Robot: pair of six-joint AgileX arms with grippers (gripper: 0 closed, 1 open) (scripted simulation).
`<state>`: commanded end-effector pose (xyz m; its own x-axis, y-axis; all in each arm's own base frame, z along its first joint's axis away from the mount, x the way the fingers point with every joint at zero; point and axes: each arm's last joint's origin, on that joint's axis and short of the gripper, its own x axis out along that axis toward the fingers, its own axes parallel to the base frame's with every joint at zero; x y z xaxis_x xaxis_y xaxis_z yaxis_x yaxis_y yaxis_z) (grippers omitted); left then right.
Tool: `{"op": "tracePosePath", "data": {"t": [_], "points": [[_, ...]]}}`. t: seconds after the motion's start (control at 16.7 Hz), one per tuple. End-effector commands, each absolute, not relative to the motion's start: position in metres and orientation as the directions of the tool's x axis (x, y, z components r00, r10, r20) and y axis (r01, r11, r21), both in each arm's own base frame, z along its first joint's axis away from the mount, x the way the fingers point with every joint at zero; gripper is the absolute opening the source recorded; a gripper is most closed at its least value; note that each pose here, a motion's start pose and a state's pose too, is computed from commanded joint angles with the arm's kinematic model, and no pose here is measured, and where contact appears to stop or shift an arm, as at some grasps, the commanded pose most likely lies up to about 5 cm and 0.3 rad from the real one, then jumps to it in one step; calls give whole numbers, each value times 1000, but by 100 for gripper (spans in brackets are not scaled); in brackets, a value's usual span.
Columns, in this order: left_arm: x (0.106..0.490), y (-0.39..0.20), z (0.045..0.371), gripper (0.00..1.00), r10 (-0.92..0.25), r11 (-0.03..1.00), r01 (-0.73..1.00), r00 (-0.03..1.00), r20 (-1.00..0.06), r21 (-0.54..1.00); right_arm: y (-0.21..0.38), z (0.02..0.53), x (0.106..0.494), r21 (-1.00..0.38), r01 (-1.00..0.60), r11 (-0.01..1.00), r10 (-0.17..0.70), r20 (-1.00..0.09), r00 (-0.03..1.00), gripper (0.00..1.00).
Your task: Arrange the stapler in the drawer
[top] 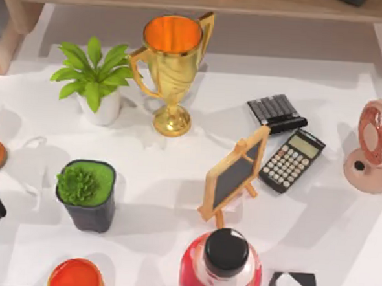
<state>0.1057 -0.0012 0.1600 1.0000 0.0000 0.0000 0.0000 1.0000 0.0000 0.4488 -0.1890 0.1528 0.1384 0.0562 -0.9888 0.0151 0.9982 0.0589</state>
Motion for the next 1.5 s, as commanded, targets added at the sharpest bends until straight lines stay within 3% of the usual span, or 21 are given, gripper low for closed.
{"op": "tracePosePath", "data": {"t": [0.18, 0.42, 0.66, 0.9, 1.08, 1.26, 1.5], "points": [[106, -1, 160, 100, 0, 1000, 0, 1000, 0, 0, -187, 157, 450, 54, 7, 999, 52, -986, 156, 100], [106, -1, 160, 100, 0, 1000, 0, 1000, 0, 0, -186, 208, 449, -19, -38, 999, -3, -929, 369, 100], [106, -1, 160, 100, 0, 1000, 0, 1000, 0, 0, -213, 255, 429, -165, -41, 985, -101, -762, 640, 100], [106, -1, 160, 100, 0, 1000, 0, 1000, 0, 0, -259, 260, 390, -385, 16, 923, -230, -516, 825, 100], [106, -1, 160, 100, 0, 1000, 0, 1000, 0, 0, -291, 242, 346, -582, 85, 809, -324, -320, 890, 100], [106, -1, 160, 100, 0, 1000, 0, 1000, 0, 0, -305, 211, 293, -764, 137, 630, -387, -156, 909, 100], [106, -1, 160, 100, 0, 1000, 0, 1000, 0, 0, -284, 157, 238, -922, 108, 371, -367, -39, 929, 100]]}}
